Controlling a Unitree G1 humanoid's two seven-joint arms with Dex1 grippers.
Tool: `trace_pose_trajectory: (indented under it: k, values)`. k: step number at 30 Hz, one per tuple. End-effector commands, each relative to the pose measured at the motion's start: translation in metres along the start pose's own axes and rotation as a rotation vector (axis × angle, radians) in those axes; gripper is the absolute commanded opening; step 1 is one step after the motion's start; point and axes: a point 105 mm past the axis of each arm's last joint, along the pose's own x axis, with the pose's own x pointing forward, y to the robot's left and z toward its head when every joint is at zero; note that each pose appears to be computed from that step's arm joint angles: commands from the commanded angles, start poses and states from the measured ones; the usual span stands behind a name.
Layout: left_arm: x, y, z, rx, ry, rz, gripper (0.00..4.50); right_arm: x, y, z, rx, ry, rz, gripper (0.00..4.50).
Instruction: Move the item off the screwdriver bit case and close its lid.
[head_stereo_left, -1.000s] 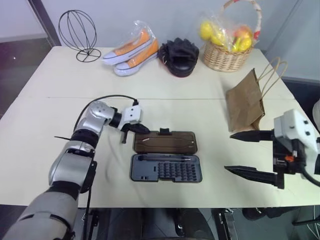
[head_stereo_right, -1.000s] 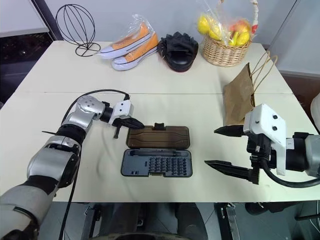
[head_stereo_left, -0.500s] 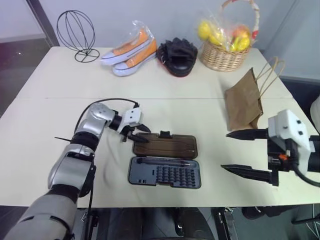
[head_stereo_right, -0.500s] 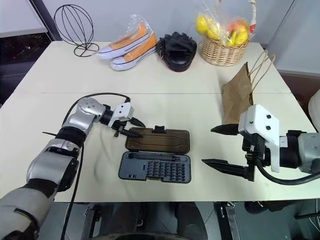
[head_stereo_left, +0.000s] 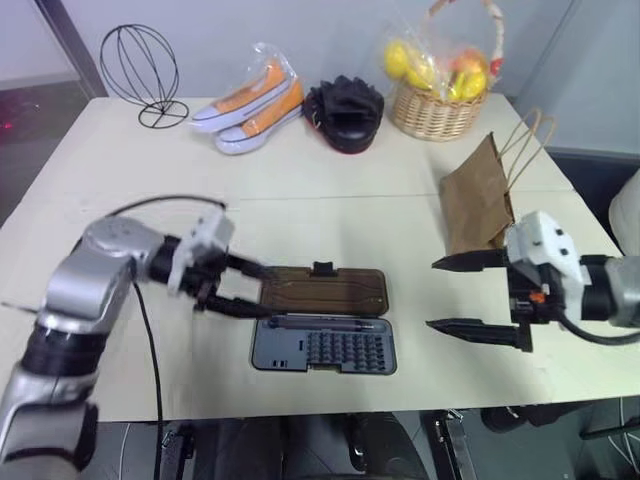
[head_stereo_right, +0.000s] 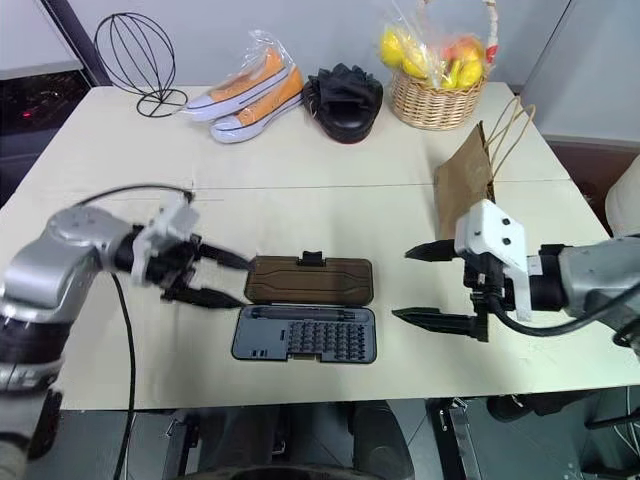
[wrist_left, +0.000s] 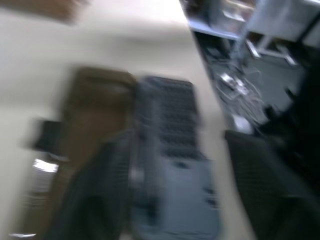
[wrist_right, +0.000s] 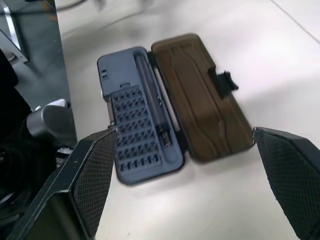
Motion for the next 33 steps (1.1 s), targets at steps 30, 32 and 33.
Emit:
trace_pose_trajectory:
  k: [30, 32, 33]
  values:
    - [0.041, 0.003, -0.067, 0.026, 0.101, 0.139, 0.05, 0.114, -0.088, -0.041, -0.061, 0.167, -0.020, 4.50]
    - [0.041, 0.001, -0.067, 0.025, 0.102, 0.139, 0.01, 0.121, -0.088, -0.043, -0.057, 0.171, -0.004, 4.24]
    - [0.041, 0.000, -0.068, 0.023, 0.102, 0.142, 0.00, 0.125, -0.088, -0.048, -0.058, 0.184, 0.002, 3.91]
